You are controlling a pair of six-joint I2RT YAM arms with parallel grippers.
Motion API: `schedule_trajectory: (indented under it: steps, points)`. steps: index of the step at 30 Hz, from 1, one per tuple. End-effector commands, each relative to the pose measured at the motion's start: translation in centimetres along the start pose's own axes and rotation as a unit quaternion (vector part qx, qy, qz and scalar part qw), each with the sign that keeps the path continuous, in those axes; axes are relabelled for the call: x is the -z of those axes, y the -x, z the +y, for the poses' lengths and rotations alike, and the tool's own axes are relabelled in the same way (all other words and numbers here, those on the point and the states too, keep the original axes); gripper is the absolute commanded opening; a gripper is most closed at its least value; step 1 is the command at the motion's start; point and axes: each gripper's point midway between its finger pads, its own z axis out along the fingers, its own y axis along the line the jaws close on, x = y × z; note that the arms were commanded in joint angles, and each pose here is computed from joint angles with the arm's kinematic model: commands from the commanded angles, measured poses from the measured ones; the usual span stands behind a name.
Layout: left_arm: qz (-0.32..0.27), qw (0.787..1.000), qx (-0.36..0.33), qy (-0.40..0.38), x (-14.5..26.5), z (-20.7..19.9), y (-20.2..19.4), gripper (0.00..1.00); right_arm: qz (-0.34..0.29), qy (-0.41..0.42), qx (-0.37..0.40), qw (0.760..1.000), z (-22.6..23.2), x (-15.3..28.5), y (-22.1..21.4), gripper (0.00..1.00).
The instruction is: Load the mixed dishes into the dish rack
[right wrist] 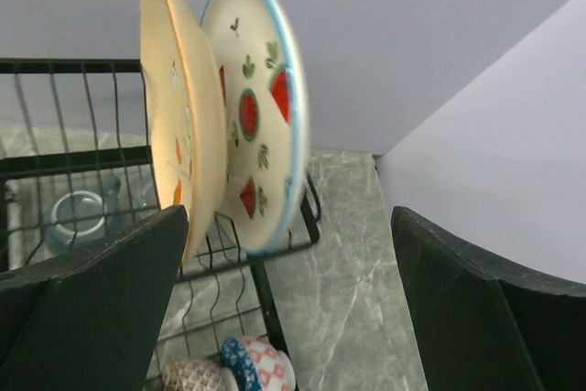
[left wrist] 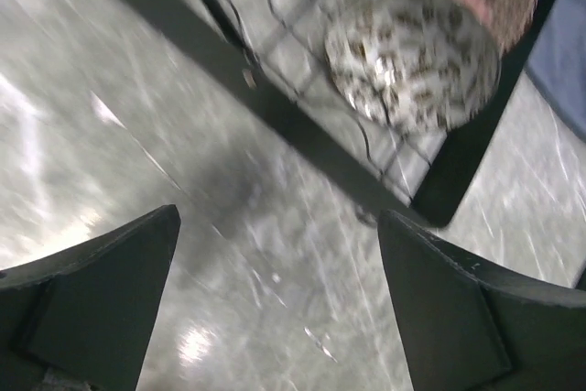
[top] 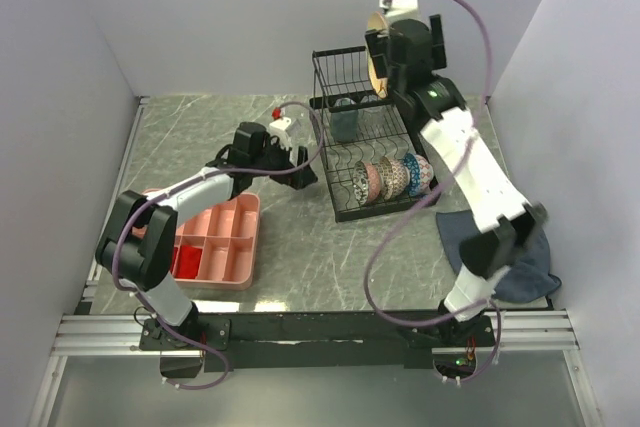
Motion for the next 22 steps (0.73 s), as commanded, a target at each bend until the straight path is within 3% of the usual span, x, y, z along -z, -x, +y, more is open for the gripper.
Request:
schedule_trajectory:
  steps: [1,4,13,22]
  points:
    - [-0.08,0.995,-0.053,0.041,2.7,-0.5,7.6,0.96,-0.044,0.036,-0.054,0.997,-3.0,5.4,1.7,1.0]
    - [-0.099,0.992,-0.062,0.051,4.1,-0.8,9.5,0.96,-0.025,0.072,-0.083,0.994,-3.0,7.0,0.1,1.0]
    - [-0.138,0.982,-0.066,0.106,9.2,-0.3,13.4,0.96,0.013,0.013,-0.151,0.988,-8.4,9.9,-5.4,1.0]
    - [-0.186,0.947,-0.137,0.224,12.5,3.9,18.9,0.96,0.034,-0.046,-0.164,0.985,-13.7,12.1,-11.4,1.0]
